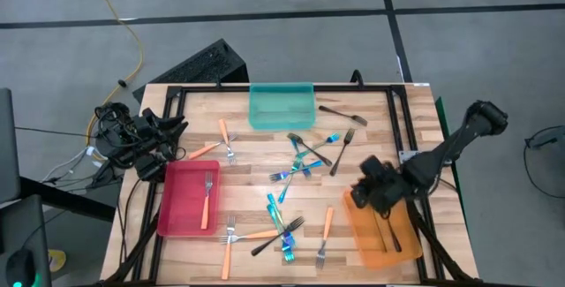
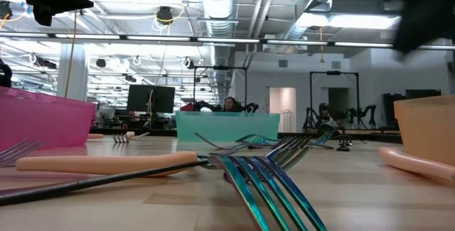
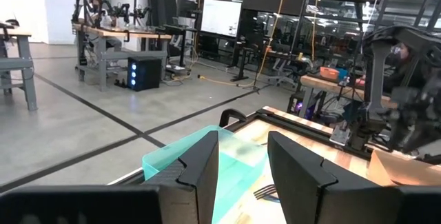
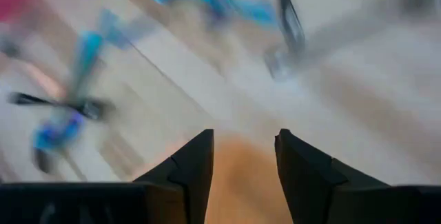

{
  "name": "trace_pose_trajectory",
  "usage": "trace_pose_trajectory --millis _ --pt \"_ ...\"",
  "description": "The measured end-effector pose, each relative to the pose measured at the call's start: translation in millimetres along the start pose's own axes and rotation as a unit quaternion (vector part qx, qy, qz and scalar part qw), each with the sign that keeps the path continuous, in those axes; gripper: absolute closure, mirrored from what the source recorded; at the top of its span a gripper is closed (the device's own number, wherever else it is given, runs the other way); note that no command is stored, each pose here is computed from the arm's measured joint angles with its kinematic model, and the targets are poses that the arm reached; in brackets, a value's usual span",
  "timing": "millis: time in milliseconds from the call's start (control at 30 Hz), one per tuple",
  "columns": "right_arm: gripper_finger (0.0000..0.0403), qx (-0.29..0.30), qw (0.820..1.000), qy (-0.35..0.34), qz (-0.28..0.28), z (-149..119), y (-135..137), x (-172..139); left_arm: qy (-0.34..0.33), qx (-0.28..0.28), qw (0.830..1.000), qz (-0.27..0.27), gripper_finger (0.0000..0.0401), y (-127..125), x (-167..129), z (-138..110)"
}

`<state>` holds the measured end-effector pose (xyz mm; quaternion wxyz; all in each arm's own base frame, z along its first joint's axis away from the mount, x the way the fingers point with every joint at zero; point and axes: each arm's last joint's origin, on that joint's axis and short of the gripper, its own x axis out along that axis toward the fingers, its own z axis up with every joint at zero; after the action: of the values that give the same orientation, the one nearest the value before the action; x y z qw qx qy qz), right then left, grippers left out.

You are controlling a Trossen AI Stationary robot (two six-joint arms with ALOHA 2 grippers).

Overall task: Sort silverware by color (type)
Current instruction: Put the blue fork into the blue bin

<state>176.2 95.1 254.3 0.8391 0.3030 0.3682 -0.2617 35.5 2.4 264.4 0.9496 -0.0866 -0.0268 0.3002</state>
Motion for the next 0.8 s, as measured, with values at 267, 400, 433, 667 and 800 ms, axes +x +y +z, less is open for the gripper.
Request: trace_pose_trajectory --millis 267,400,433,667,800 --pt "0.0227 -0.26 0.95 -0.152 0.081 66 23 19 0.0 0.0 1.0 0.001 0.0289 0 0 0" --pt "0.0227 -0.328 0.921 -0.167 0.126 92 25 40 0.0 -0.001 1.0 0.001 0.0289 0 0 0" --pt "0.0227 -0.337 0.917 -0.164 0.134 97 24 47 0.0 -0.001 1.0 0.002 0.0289 0 0 0" --pt "0.0227 -0.395 0.897 -0.13 0.152 113 17 105 -0.001 0.0 1.0 0.003 0.0289 0 0 0" --pt "0.0227 -0.426 0.884 -0.108 0.161 111 16 136 -0.001 -0.001 1.0 0.005 0.0289 0 0 0"
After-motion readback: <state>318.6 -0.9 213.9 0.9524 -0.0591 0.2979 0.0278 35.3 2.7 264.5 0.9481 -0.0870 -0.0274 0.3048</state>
